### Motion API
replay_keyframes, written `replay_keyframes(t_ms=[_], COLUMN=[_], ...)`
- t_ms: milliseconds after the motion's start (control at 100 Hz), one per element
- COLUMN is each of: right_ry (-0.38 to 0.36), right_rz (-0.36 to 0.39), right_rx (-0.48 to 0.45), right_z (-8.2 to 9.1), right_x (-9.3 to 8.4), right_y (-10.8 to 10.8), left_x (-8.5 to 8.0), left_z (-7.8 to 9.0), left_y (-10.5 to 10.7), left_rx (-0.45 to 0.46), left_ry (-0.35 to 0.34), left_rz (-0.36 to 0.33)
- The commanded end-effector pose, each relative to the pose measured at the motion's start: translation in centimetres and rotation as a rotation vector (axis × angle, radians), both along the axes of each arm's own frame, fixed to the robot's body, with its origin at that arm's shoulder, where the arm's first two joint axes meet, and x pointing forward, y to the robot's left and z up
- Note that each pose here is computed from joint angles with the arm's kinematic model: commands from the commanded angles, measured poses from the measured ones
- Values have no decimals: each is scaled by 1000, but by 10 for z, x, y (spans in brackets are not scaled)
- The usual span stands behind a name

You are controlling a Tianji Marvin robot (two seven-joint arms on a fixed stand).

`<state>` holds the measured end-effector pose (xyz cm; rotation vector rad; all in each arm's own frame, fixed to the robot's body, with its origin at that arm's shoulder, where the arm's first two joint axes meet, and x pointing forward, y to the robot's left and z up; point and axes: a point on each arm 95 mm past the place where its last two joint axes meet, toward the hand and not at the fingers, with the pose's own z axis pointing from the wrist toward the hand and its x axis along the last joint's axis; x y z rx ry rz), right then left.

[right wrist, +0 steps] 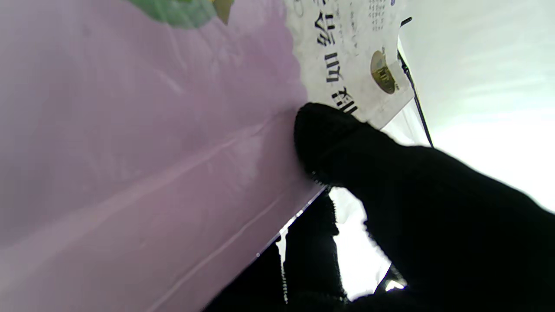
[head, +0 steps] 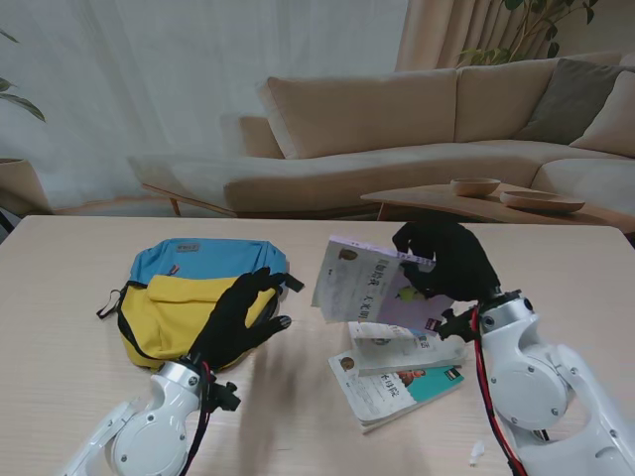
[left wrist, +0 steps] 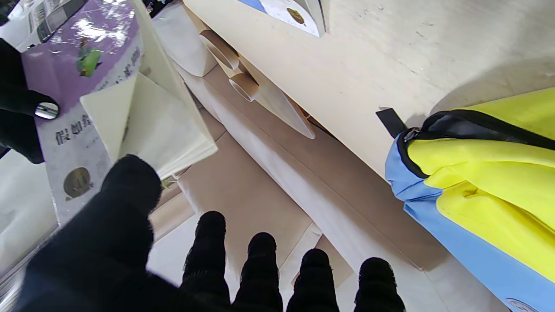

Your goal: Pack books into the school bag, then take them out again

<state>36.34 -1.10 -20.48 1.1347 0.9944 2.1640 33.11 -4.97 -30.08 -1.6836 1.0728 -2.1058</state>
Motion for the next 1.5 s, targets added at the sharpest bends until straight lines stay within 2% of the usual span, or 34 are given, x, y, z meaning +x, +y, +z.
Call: replay_keyframes(t_ms=[0,250,420,550,710,930,1230,1490], right_ry=[5,31,49,57,59,39,47,56], right_rz=[26,68,92,112,140,160,161,167], right_rx=[4,-30,-47,-40,-14,13,76,102], right_z=[2,-9,-17,-21,-20,-14,-14,-17], right_x=[-3,-4,-5,-6,-9,-11,-11,-14], right_y=[13,37,49,57,65,76,92,99], left_x=[-6,-11,-13,-13,-10,-4,7,13], left_z=[4,9,11,13,19,32,39,43], left_y=[-4,-4,-4,-3,3,18,20,17], left_rx=[-19,-53,-103,-97,-70,12,-35,-90], left_ry=[2,-17,2,2,8,69,131,124], left_rz=[-28,-54,-72,-71,-93,-156,-187,-186])
